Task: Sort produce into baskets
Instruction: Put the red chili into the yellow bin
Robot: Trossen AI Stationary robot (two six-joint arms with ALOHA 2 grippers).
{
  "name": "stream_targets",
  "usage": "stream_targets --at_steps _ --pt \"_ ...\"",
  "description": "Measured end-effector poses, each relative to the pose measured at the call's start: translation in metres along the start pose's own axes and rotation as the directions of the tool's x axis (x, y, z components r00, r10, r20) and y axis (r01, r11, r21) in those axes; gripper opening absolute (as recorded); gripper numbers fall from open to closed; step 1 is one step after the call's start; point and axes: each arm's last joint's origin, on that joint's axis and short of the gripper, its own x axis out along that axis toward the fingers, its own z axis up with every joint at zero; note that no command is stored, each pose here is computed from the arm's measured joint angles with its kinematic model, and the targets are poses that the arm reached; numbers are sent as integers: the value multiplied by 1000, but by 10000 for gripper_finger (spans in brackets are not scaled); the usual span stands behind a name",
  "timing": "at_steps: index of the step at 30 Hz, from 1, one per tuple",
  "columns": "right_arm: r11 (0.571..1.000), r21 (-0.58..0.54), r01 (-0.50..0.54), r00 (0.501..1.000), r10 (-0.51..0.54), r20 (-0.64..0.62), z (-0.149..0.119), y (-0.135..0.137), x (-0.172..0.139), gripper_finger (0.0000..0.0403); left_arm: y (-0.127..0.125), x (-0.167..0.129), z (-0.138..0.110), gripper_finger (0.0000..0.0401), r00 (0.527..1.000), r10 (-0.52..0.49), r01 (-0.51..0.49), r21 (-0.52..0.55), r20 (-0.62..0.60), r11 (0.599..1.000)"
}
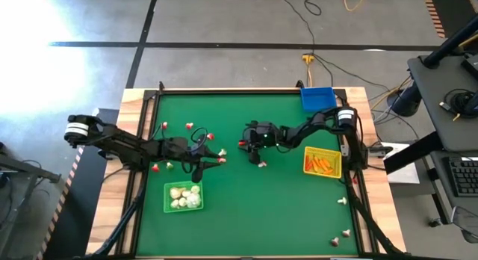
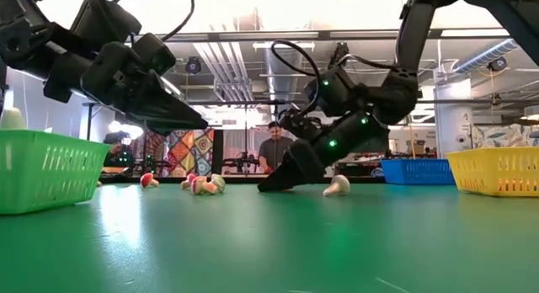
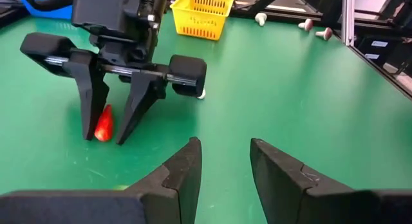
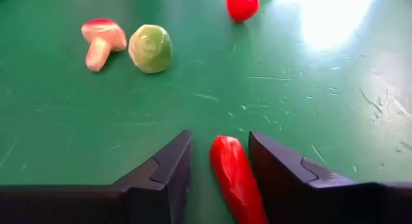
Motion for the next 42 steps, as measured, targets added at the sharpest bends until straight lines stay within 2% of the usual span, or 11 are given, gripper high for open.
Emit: stream_targets --at_steps 6,14,17,20,23,26,29,33,35,39,42 --pt "1000 4 -7 997 7 -82 4 0 -9 84 0 0 0 116 1000 -1 1 -19 6 1000" --pt "987 143 80 991 -64 -115 29 -1 -36 19 1 2 -9 116 999 4 -6 -65 -39 998" --pt "979 143 148 967 -113 -230 54 8 -61 21 1 4 -11 116 999 5 -7 -41 -52 999" --pt "960 159 232 899 -149 -412 81 25 -98 23 5 4 -8 116 998 58 -56 74 -33 996" --pt "902 236 361 793 -164 -586 101 50 -145 23 8 5 3 116 981 190 -191 197 24 962" --pt "773 344 533 681 -150 -717 104 77 -188 23 11 7 10 116 954 295 -300 211 56 930" --pt "633 386 671 636 -225 -738 96 98 -215 24 11 8 9 116 954 297 -299 219 41 929" --pt "516 404 756 579 -238 -779 60 111 -221 24 11 8 11 116 954 292 -299 235 65 925" --pt "481 375 793 531 -242 -812 40 112 -220 24 11 8 12 116 954 291 -300 238 72 924" --pt "451 324 832 444 -189 -876 12 112 -217 24 11 8 13 117 953 290 -302 265 85 916" --pt "435 304 848 422 -207 -883 1 111 -216 28 11 8 14 117 953 288 -304 273 96 913"
